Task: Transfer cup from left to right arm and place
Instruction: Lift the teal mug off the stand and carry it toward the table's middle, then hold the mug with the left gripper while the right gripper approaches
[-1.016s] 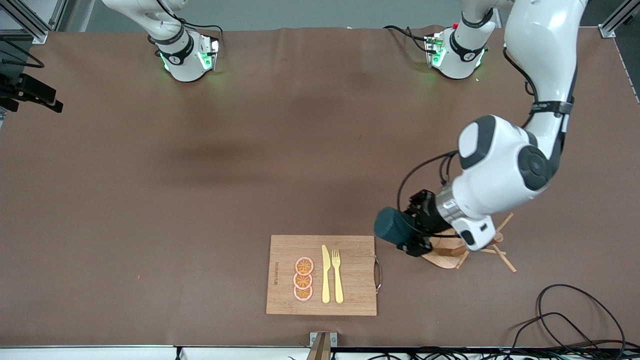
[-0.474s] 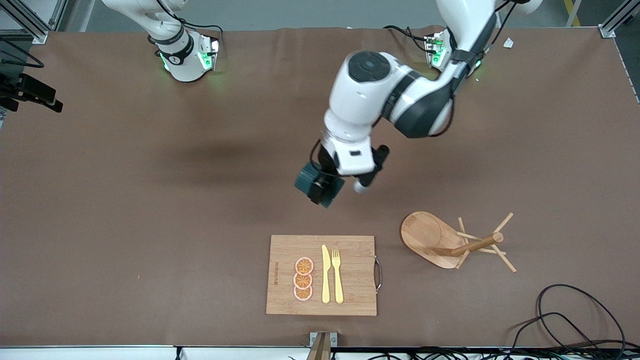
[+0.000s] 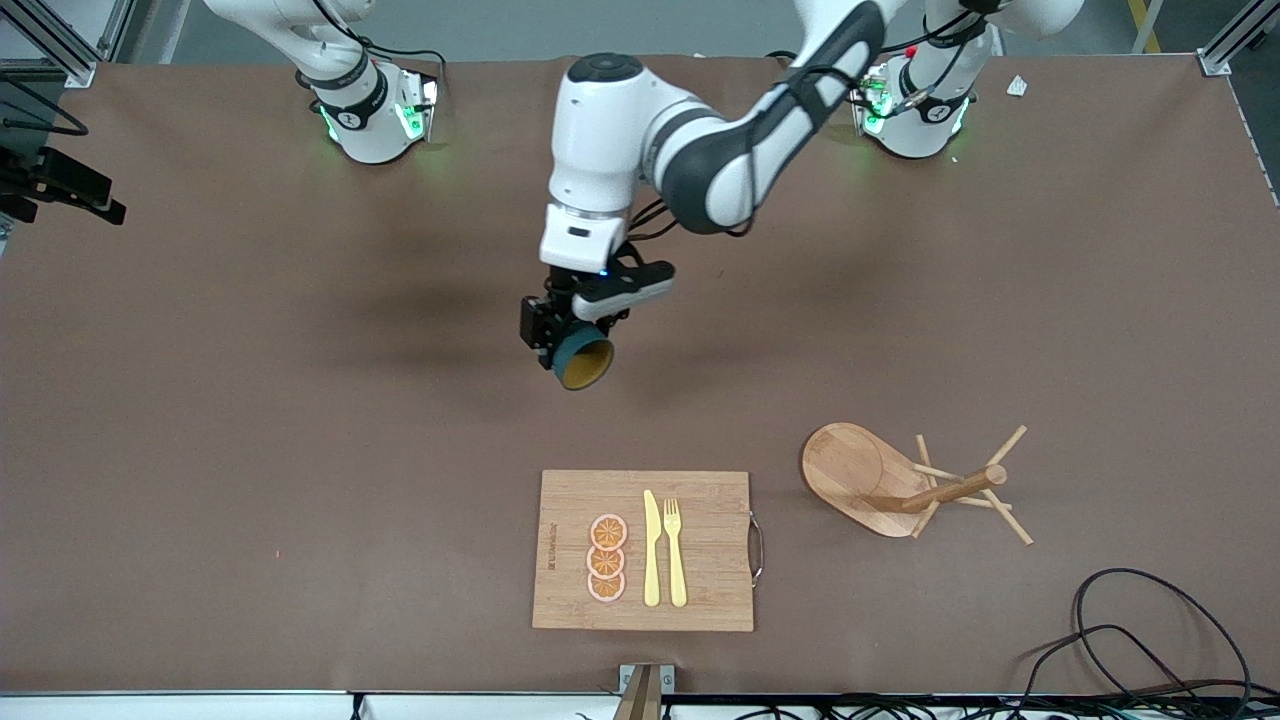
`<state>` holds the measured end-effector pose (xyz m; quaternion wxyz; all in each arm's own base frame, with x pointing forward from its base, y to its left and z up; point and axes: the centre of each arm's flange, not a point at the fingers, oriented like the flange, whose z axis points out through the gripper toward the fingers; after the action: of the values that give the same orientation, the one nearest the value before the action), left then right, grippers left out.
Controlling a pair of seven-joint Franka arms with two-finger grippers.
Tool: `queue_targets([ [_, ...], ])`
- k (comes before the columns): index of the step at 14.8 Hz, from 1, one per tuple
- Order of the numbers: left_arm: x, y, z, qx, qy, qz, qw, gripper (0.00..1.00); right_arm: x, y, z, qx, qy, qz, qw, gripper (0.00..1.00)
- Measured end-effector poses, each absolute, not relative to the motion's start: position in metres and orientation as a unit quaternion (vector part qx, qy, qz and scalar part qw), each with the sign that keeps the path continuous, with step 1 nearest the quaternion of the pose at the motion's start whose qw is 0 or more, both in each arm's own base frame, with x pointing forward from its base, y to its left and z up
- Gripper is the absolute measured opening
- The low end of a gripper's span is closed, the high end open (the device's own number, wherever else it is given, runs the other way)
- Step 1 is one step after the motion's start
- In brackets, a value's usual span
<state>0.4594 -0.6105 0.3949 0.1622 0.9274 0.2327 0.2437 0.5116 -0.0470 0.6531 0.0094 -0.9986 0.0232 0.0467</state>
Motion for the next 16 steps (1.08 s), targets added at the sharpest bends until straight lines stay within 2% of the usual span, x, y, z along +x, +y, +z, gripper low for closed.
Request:
queue_targets([
  [6, 0.398, -0.658, 0.334, 0.922, 0.044, 0.367, 0.12, 0.85, 0.512, -0.047, 0.653, -0.999, 0.023, 0.047, 0.009, 1.0],
  [11, 0.35, -0.684, 0.303, 0.863, -0.065, 0.486, 0.118, 0.85, 0.512, -0.048, 0.655, -0.999, 0.024, 0.045, 0.009, 1.0],
  [16, 0.346, -0.684, 0.254, 0.803, -0.119, 0.576, 0.094, 0.85, 0.512, -0.048, 0.662, -0.999, 0.024, 0.037, 0.009, 1.0],
])
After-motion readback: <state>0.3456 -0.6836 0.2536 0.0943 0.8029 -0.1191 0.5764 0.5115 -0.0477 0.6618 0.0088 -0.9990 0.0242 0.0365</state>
